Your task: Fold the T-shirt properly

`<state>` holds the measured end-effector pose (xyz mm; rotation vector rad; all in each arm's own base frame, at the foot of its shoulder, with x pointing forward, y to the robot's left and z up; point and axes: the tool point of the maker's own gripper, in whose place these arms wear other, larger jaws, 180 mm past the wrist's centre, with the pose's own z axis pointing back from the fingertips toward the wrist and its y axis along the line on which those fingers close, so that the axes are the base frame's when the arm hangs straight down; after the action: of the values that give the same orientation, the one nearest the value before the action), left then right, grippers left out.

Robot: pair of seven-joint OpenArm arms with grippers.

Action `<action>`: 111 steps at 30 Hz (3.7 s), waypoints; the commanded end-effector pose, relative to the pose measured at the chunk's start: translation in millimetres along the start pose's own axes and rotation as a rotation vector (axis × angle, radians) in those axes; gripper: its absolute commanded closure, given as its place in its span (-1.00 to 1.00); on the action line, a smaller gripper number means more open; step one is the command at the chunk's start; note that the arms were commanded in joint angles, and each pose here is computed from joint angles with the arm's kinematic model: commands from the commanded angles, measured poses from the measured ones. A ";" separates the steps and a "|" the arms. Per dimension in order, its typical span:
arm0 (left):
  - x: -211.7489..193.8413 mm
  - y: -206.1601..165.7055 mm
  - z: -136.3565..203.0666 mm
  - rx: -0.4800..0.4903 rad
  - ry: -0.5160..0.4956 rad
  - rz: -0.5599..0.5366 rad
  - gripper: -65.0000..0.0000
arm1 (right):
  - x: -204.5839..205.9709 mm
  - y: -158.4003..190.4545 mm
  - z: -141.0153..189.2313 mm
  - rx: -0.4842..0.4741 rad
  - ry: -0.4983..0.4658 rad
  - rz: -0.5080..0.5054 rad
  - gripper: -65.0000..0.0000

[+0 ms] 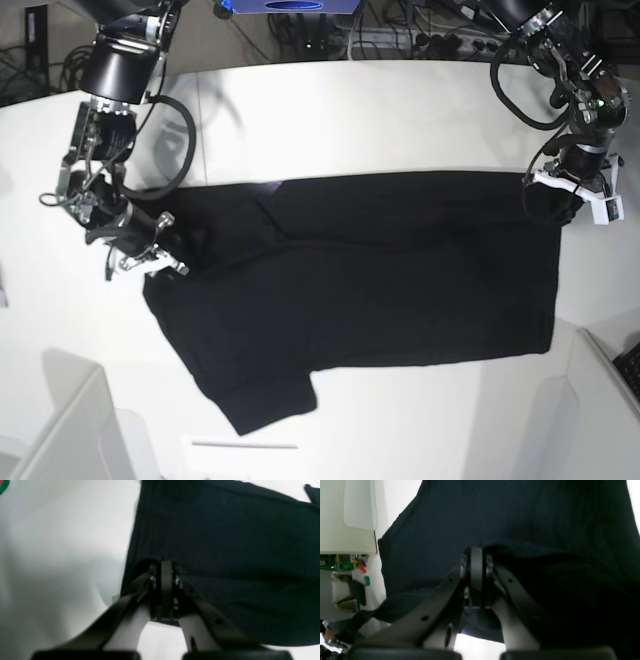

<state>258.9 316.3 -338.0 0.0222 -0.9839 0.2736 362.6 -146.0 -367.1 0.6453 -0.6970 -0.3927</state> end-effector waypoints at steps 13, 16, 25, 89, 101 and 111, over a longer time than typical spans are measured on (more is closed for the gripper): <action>10.4 3.8 -1.7 0.008 -0.031 -0.004 1.00 | 9.9 3.6 -3.5 0.023 -0.022 -0.009 1.00; 11.3 7.2 -0.4 0.017 -0.037 0.001 1.00 | 11.5 4.0 -2.6 0.026 -0.028 -0.011 0.44; 25.6 12.6 4.6 0.024 -0.069 -0.028 -0.54 | 29.1 -2.9 17.5 0.003 -0.136 0.001 0.07; -80.2 36.8 -22.6 -0.055 0.076 0.401 -0.56 | -62.3 -126.6 50.1 -0.379 -0.182 -0.367 -0.14; -83.3 33.8 -28.8 -0.064 0.086 0.425 1.00 | -65.3 -132.4 42.2 -0.385 -0.166 -0.394 0.78; -81.8 35.2 -26.4 -0.090 0.142 0.304 1.00 | -69.9 -134.3 45.6 -0.388 -0.158 -0.400 1.00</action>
<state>229.9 331.1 -427.0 -0.2484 -0.8654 0.5174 279.8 -228.4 -451.1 0.4072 -0.6923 -0.9308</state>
